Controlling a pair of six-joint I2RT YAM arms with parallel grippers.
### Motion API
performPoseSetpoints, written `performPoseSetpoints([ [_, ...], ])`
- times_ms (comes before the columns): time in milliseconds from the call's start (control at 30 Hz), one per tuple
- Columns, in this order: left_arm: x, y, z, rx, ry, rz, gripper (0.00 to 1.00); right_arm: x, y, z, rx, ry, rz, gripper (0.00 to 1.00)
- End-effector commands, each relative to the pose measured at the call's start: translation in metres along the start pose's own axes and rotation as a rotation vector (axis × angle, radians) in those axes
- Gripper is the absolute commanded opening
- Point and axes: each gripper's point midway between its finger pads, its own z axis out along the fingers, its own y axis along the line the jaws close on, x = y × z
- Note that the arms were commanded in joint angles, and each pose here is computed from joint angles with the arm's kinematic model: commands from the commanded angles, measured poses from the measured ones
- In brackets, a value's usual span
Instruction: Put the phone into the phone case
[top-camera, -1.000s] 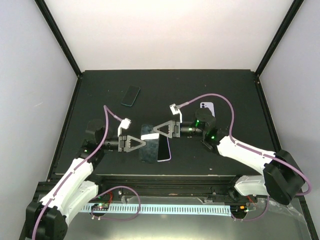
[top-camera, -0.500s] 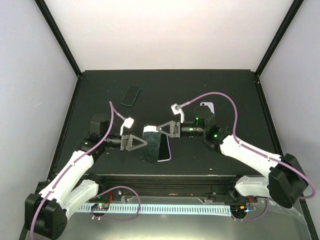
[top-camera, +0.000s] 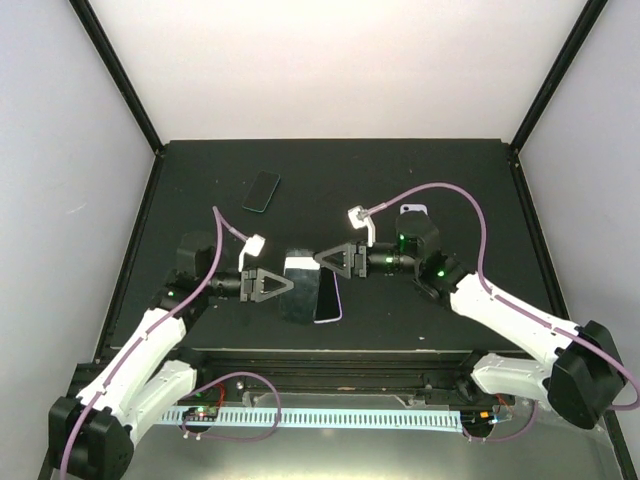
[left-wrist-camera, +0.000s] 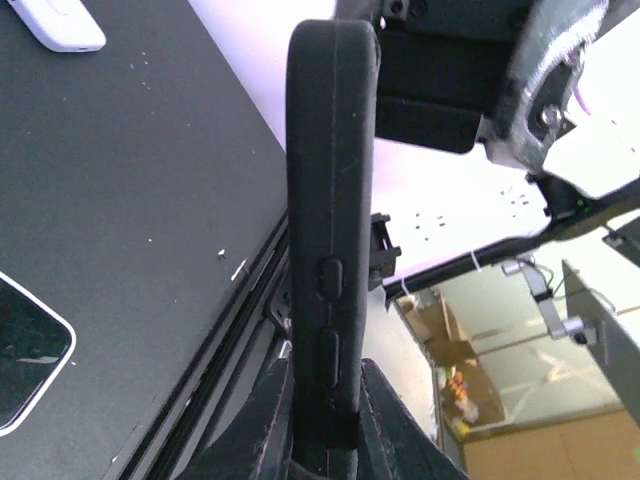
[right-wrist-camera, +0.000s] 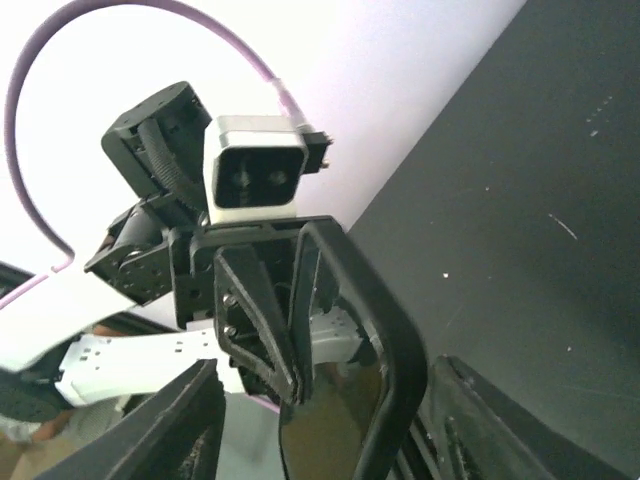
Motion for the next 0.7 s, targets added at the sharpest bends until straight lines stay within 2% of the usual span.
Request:
performPoseSetpoints([
  [0, -0.017, -0.015, -0.005, 0.028, -0.083, 0.013, 0.02, 0.006, 0.008, -0.004, -0.067, -0.010, 0.034, 0.62],
  [200, -0.022, -0.026, -0.007, 0.042, -0.104, 0.043, 0.02, 0.020, -0.002, 0.002, -0.101, 0.013, 0.114, 0.65],
  [367, -0.024, -0.025, -0.006, 0.035, -0.115, 0.044, 0.01, 0.027, 0.003, 0.010, -0.167, 0.042, 0.140, 0.58],
  [500, -0.025, -0.018, -0.005, 0.015, -0.120, 0.032, 0.02, 0.026, 0.007, 0.010, -0.185, 0.040, 0.140, 0.44],
  [667, -0.026, -0.007, -0.004, -0.022, -0.126, 0.017, 0.01, 0.021, 0.008, 0.007, -0.169, 0.002, 0.110, 0.15],
])
